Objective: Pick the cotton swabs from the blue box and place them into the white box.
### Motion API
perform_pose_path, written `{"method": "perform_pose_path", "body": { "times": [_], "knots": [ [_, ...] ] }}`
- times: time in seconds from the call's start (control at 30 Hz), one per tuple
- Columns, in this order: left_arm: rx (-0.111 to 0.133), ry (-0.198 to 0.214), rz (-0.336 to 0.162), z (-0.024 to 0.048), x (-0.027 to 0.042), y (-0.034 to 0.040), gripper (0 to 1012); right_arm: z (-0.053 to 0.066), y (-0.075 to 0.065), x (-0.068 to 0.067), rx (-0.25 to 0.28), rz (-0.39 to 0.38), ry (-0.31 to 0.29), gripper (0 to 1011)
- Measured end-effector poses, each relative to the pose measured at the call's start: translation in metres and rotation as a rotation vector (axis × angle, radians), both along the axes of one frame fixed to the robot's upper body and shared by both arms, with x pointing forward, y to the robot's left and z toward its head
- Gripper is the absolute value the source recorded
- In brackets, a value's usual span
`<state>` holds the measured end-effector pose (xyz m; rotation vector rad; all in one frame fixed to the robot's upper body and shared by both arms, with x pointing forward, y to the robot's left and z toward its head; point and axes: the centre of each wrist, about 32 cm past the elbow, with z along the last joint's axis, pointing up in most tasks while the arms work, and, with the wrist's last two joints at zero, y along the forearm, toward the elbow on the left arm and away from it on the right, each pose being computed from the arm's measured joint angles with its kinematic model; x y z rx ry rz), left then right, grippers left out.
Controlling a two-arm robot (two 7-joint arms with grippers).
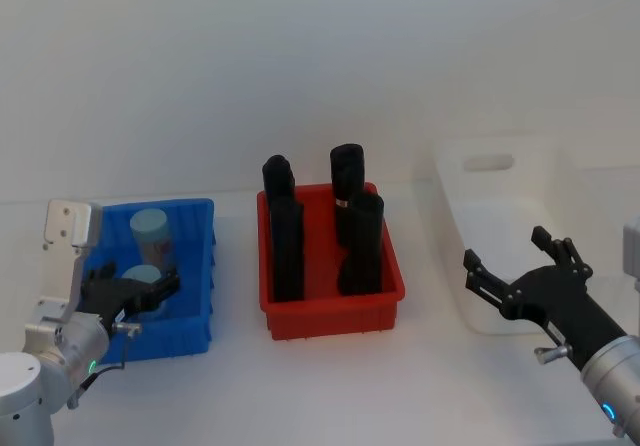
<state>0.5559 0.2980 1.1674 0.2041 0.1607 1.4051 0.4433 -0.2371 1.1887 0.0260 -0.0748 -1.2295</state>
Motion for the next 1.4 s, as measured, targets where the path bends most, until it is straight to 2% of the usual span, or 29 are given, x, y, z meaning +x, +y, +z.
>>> {"method": "perform_pose_path", "body": {
  "times": [0.37, 0.53, 0.57, 0.8, 0.93, 1.07, 1.17, 1.3, 1.4],
  "knots": [
    [-0.021, 0.021, 0.02, -0.0067, 0.004, 0.006, 995, 0.0, 0.0, 0.0, 0.0, 0.0, 0.0, 1001],
    [-0.037, 0.026, 0.023, -0.0088, 0.0051, 0.0078, 927, 0.0, 0.0, 0.0, 0.0, 0.0, 0.0, 1001],
    [-0.044, 0.028, 0.023, -0.0095, 0.0055, 0.0082, 849, 0.0, 0.0, 0.0, 0.0, 0.0, 0.0, 1001],
    [-0.066, 0.027, 0.019, -0.0113, 0.0065, 0.0097, 663, 0.0, 0.0, 0.0, 0.0, 0.0, 0.0, 1001],
    [-0.074, 0.02, 0.012, -0.0103, 0.0067, 0.0096, 659, 0.0, 0.0, 0.0, 0.0, 0.0, 0.0, 1001],
    [-0.078, 0.001, 0.0, -0.0058, 0.0065, 0.0079, 659, 0.0, 0.0, 0.0, 0.0, 0.0, 0.0, 1001],
    [-0.076, -0.02, -0.014, 0.0005, 0.0058, 0.0064, 659, 0.0, 0.0, 0.0, 0.0, 0.0, 0.0, 1001],
    [-0.065, -0.054, -0.039, 0.0121, 0.0049, 0.0037, 659, 0.0, 0.0, 0.0, 0.0, 0.0, 0.0, 1001],
    [-0.048, -0.083, -0.068, 0.0255, 0.0039, 0.0005, 659, 0.0, 0.0, 0.0, 0.0, 0.0, 0.0, 1001]
  ]
}}
